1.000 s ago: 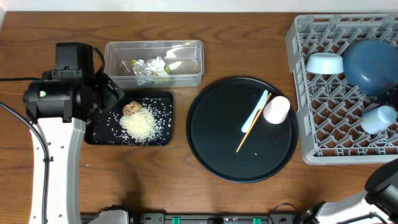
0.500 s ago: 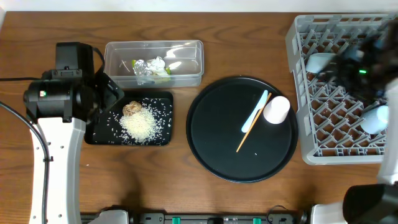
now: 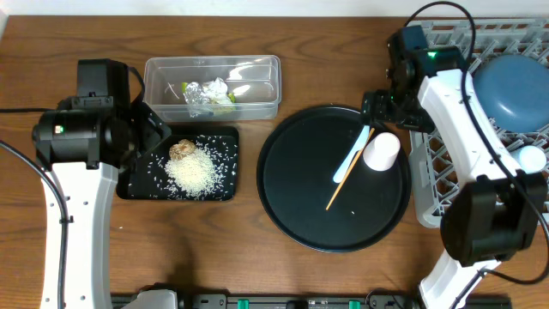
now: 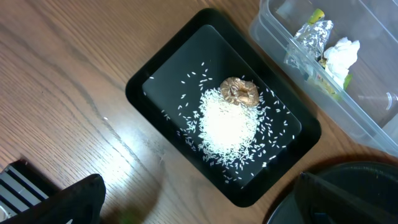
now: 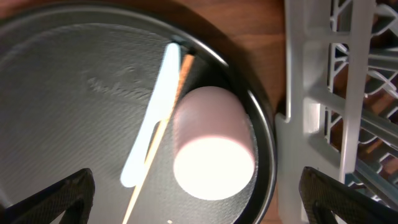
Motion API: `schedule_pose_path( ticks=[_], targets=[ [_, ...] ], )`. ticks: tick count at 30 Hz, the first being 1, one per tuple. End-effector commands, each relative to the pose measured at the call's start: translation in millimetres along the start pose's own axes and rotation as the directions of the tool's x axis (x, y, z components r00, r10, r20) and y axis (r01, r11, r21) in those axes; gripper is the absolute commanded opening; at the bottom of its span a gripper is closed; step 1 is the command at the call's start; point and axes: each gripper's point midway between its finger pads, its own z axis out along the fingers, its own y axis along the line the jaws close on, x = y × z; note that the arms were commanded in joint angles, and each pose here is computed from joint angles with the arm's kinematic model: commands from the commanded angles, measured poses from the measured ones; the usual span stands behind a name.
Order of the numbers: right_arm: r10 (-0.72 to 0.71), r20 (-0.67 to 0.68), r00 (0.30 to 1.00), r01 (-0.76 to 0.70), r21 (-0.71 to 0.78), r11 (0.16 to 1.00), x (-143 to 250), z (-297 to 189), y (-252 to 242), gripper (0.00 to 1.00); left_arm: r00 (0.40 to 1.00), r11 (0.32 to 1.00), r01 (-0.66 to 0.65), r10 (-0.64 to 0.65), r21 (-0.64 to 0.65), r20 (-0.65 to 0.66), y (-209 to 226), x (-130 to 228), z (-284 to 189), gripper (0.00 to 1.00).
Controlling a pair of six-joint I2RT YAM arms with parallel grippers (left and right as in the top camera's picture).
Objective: Sort waste into correct bins and load items into the dishwasher rack
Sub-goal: 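Release the cup and move the right gripper back toward the pink cup, then grasp the pink cup on the round tray with the right gripper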
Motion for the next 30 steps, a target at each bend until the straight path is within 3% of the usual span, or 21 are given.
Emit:
schedule_pose_path(
  ticks=[1, 7, 14, 20, 30],
  targets=[
    [0.044, -0.024, 0.999, -0.042, 0.076, 0.996, 1, 15, -9, 0.99, 1.000, 1.000, 0.009, -0.008, -0.020, 0.010, 4, -3, 0, 0.98],
    [0.044, -0.112, 0.993, -0.039, 0.043, 0.998, 10, 39, 0, 0.99, 1.000, 1.000, 0.007, -0.007, -0.024, 0.006, 3, -3, 2, 0.98],
    [0.044, -0.172, 0.984, -0.036, 0.049, 0.998, 19, 52, 1, 0.92, 1.000, 0.999, 0.005, -0.005, -0.031, -0.002, 3, -3, 5, 0.98],
    [0.046, -0.175, 0.983, -0.038, 0.051, 0.998, 20, 53, 0, 0.79, 1.000, 0.999, 0.004, -0.004, -0.035, -0.006, 2, -3, 7, 0.98],
    [0.065, -0.213, 0.975, -0.051, 0.071, 0.996, 37, 76, -5, 0.79, 1.000, 0.999, 0.004, -0.004, -0.036, -0.008, 2, -3, 7, 0.98]
  ],
)
